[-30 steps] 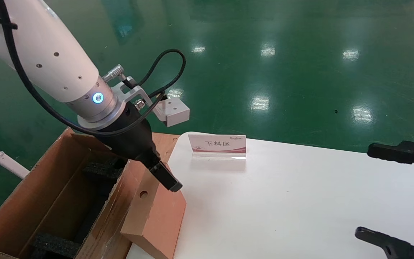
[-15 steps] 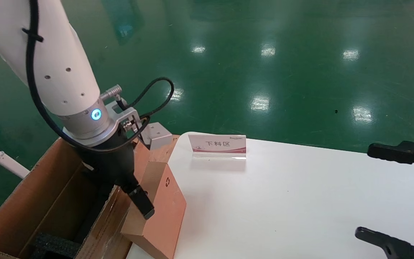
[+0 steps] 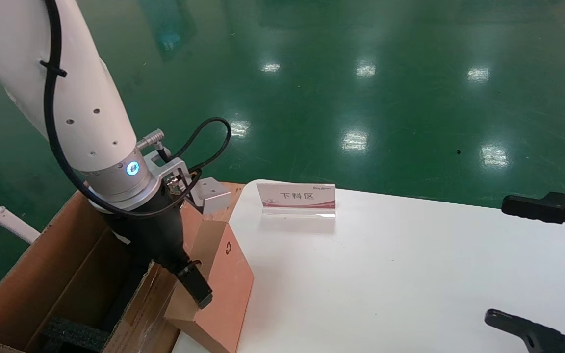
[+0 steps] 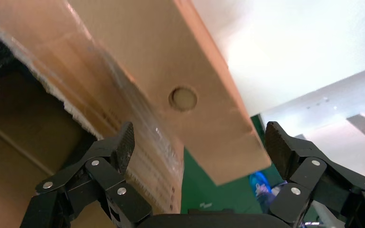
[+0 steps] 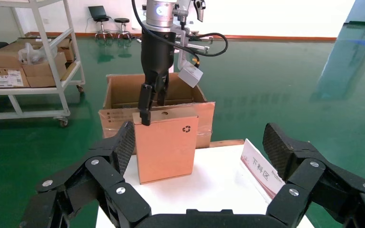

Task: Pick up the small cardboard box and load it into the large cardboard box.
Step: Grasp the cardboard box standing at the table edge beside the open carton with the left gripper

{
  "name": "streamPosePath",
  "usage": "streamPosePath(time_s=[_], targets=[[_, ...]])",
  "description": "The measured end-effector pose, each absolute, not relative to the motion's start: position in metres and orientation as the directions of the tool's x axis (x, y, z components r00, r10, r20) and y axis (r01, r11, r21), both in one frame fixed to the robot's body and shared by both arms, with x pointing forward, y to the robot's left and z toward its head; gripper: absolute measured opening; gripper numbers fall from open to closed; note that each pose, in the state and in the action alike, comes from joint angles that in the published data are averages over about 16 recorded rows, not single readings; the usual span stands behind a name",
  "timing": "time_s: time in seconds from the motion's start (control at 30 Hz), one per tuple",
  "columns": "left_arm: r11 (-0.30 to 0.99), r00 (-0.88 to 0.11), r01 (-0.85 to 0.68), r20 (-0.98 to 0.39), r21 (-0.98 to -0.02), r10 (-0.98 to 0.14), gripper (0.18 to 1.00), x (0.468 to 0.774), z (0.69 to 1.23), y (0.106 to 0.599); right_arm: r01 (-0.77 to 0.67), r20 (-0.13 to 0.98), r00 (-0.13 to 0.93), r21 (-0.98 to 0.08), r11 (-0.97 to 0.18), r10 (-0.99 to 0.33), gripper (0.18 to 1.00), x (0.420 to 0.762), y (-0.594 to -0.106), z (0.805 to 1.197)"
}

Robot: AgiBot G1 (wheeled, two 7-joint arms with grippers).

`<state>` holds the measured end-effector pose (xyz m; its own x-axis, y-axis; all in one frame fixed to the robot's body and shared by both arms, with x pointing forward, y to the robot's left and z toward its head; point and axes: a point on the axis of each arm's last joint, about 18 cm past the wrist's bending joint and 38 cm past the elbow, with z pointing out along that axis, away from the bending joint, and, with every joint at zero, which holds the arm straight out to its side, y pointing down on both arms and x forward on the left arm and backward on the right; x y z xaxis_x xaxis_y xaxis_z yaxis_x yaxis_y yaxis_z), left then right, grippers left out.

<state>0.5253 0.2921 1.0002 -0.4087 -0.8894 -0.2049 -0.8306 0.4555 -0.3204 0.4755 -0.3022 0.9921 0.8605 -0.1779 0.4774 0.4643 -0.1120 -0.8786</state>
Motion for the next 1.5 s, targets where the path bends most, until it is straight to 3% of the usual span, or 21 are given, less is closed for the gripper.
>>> streamPosePath(time_s=[1.0, 1.5], targets=[[0.449, -0.386, -0.804, -0.232, -0.389, -0.893, 1.001, 0.555, 0.974, 0.304, 0.464, 0.477, 0.86, -0.879, -0.112, -0.178, 1.001, 0.476, -0.302, 0.992], [0.45, -0.387, -0.805, -0.233, -0.386, -0.892, 0.924, 0.554, 0.975, 0.303, 0.464, 0.477, 0.861, -0.879, -0.112, -0.178, 0.926, 0.476, -0.302, 0.992]])
